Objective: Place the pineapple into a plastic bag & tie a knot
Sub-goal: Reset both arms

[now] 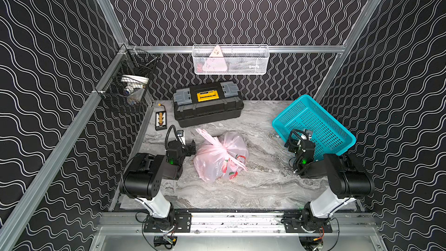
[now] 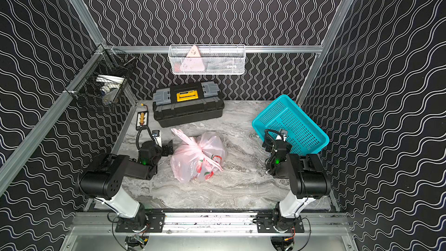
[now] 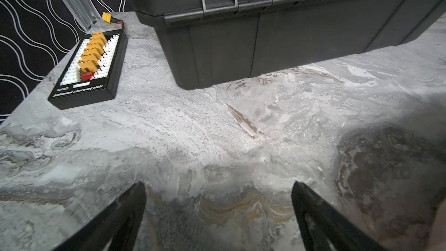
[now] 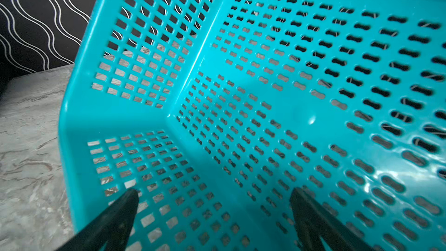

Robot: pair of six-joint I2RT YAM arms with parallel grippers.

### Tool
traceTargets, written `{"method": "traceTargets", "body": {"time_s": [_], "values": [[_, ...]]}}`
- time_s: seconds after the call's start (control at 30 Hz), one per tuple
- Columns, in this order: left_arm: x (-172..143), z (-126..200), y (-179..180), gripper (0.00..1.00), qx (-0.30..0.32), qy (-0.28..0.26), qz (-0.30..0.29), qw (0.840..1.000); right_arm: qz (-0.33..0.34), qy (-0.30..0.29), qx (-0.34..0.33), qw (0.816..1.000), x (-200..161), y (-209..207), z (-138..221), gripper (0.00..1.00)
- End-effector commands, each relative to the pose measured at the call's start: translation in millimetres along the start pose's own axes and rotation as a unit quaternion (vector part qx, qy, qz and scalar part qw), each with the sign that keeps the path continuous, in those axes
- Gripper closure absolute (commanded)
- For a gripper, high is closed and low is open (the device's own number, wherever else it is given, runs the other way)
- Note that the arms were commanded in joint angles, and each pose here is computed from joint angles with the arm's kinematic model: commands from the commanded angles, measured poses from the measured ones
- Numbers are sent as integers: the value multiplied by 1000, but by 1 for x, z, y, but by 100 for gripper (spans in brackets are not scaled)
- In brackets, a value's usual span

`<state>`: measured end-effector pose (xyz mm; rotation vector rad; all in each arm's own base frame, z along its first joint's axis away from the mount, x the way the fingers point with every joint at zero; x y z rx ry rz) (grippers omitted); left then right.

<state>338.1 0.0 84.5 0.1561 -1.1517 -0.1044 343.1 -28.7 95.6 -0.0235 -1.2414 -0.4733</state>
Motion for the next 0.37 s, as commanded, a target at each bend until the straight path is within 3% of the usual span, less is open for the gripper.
{"method": "traceTargets", "body": {"time_s": [0.0, 0.33], "values": [[12, -1, 2, 1, 9, -28, -4, 1000, 4, -3, 0, 1000, 1, 1, 0, 0], [12, -2, 1, 1, 7, -28, -8, 1000, 1, 8, 8, 1000, 0, 1, -2, 0]]}}
Point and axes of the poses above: each gripper's point midway between its finger pads, its own z axis back along the fingers, its own y axis along the line the jaws close on, x = y × z, the point moved 6 cm from there along z, back along the fingers, and after that the axes turned 10 degrees about -z, right-handed, at the moved point
